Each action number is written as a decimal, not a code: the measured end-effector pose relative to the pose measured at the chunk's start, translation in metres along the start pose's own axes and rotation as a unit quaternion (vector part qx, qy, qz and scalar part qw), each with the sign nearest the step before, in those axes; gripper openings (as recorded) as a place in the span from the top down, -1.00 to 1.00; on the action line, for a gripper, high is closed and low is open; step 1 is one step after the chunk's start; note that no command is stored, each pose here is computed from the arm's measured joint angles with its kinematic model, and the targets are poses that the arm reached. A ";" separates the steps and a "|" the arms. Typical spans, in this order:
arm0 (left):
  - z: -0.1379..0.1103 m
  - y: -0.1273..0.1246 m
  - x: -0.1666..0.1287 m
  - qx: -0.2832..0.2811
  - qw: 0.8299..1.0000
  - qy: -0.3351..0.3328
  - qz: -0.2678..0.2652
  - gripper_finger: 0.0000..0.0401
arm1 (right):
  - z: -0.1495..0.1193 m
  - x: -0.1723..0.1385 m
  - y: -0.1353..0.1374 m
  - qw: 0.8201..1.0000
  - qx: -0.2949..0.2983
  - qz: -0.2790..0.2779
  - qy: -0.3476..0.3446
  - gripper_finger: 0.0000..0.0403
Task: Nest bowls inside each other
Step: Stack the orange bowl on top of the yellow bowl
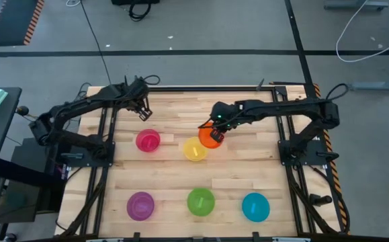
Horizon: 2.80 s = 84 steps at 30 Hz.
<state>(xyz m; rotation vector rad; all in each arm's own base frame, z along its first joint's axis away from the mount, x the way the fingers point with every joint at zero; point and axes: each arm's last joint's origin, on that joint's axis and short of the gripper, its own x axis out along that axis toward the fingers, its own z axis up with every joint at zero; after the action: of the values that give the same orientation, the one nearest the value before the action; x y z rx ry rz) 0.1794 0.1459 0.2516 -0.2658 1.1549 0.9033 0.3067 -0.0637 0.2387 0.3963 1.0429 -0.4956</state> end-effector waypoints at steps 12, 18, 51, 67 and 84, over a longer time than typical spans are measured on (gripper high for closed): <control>-0.016 0.011 -0.030 -0.025 0.999 -0.022 -0.003 0.94 | 0.035 0.009 0.025 0.999 -0.039 0.026 -0.010 1.00; -0.021 0.011 -0.034 -0.039 0.999 -0.020 -0.005 0.86 | 0.034 0.015 0.040 0.997 -0.066 0.041 0.007 1.00; -0.033 0.004 -0.025 -0.025 1.000 0.009 -0.006 0.95 | 0.013 0.076 0.042 0.988 -0.081 0.016 0.132 1.00; -0.033 0.004 -0.025 -0.031 0.999 0.009 -0.006 0.92 | 0.012 0.077 0.042 0.986 -0.089 0.022 0.141 0.93; -0.033 0.004 -0.025 -0.031 0.999 0.009 -0.007 0.83 | 0.014 0.055 0.041 0.987 -0.086 0.027 0.129 0.59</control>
<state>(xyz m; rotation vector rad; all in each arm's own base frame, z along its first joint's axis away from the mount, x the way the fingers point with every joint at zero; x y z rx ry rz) 0.1520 0.1165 0.2605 -0.3326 1.1417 0.9261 0.3624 -0.0489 0.1989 0.3391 1.3116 -0.3063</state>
